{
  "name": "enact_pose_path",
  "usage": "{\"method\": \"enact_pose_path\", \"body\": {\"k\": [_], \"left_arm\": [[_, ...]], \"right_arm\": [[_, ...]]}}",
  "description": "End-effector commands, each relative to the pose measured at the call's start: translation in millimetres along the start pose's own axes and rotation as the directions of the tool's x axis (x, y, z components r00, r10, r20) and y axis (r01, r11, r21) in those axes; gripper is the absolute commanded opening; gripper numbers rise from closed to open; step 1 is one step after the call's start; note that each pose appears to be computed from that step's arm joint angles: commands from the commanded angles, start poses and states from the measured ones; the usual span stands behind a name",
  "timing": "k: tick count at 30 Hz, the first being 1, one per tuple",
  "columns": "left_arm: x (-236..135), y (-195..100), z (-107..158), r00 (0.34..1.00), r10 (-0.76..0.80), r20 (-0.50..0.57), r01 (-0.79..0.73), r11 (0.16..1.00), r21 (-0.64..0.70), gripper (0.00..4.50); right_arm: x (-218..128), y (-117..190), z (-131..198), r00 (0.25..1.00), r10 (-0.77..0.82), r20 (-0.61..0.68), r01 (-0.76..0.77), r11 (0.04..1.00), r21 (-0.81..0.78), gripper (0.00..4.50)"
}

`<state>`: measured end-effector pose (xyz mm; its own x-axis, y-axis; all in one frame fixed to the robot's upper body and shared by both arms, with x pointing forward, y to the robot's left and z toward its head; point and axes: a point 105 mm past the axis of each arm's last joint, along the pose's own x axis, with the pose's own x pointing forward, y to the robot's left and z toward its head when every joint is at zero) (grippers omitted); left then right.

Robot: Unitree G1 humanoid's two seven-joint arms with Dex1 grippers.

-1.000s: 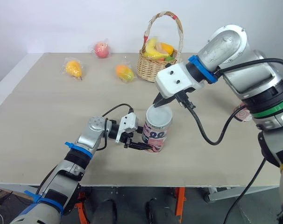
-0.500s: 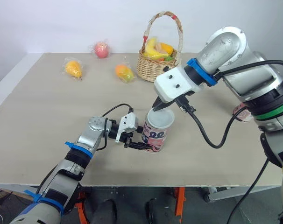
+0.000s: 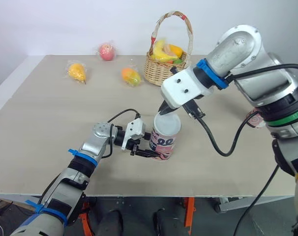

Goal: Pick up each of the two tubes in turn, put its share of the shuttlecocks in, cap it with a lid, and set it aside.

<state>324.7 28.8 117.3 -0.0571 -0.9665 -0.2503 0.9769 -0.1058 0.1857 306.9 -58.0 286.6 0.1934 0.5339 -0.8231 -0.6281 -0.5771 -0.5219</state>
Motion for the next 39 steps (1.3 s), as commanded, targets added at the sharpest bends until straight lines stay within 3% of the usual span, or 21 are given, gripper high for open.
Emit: {"method": "enact_pose_path", "body": {"k": [1,6,13,25,39], "left_arm": [[-10.3,3.6,-16.5,0.997,0.039,-0.07,-0.043,0.998,-0.046,2.81],[-10.1,3.9,-16.7,0.997,0.043,-0.067,-0.046,0.998,-0.047,2.81],[-11.6,4.1,-17.5,0.996,0.051,-0.067,-0.055,0.997,-0.049,2.81],[-12.6,4.4,-17.8,0.996,0.066,-0.061,-0.069,0.996,-0.055,2.81],[-14.3,5.5,-17.5,0.996,0.067,-0.063,-0.071,0.996,-0.058,2.81]], "right_arm": [[-3.5,3.3,3.0,0.999,0.039,-0.006,-0.039,0.999,-0.025,0.03],[7.2,5.2,-4.4,0.996,0.083,-0.024,-0.084,0.996,-0.01,0.03],[10.2,-14.6,-11.6,0.997,0.079,0.013,-0.08,0.993,0.083,0.03],[29.2,2.1,-13.5,0.984,0.179,0.008,-0.179,0.982,0.064,0.03],[13.3,-3.2,-6.9,0.995,0.096,0.011,-0.096,0.995,0.028,0.03]]}}
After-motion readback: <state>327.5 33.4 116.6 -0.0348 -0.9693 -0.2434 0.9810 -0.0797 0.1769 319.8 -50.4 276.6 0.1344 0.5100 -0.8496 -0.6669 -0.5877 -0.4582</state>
